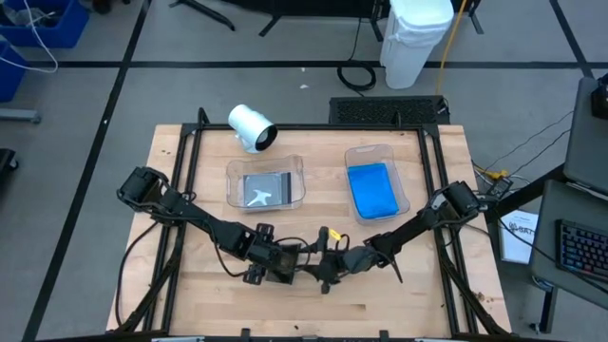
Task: Pick & place jewel cases by type
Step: Put the black cd case into the left transparent bin
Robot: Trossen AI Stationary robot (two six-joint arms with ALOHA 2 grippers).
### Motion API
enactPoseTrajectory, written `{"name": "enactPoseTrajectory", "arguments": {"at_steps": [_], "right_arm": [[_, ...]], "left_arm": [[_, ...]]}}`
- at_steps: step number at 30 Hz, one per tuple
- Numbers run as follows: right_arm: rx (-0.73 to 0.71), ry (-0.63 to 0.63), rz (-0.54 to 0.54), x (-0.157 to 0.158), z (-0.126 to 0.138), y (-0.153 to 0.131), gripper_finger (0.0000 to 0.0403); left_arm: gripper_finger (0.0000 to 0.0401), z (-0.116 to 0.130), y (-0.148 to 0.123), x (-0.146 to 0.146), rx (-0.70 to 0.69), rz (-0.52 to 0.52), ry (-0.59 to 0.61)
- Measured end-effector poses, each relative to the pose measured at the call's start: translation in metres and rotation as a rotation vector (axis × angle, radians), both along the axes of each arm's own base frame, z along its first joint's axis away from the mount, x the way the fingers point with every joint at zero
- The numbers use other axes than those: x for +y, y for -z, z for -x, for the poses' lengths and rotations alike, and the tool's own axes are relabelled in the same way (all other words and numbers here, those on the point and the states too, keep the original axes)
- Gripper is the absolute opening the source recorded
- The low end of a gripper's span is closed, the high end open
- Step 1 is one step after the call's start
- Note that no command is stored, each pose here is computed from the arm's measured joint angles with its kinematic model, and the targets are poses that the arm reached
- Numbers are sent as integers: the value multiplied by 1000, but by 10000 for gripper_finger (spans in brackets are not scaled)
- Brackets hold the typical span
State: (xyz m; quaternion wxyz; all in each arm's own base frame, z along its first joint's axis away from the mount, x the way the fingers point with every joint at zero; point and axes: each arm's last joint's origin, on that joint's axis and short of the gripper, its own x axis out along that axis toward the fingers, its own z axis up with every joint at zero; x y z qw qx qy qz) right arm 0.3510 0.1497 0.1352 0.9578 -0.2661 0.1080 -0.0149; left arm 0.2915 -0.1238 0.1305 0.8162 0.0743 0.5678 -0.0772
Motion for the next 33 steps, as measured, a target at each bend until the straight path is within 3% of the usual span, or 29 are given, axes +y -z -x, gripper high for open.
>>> {"name": "enactPoseTrajectory", "arguments": {"at_steps": [9, 17, 26, 33], "right_arm": [[39, -104, -30, -6, -3, 4, 196], [-29, -77, 4, -19, -28, -19, 196], [-16, -145, -133, -50, -42, -21, 196], [-52, -162, -156, -54, -44, -24, 196]], "left_arm": [[296, 0, 0, 0, -1, -2, -1], [296, -4, -1, -1, -46, 8, 4], [296, -8, -1, -3, -91, 17, 12], [296, -11, -3, -2, -137, -32, 32]]}}
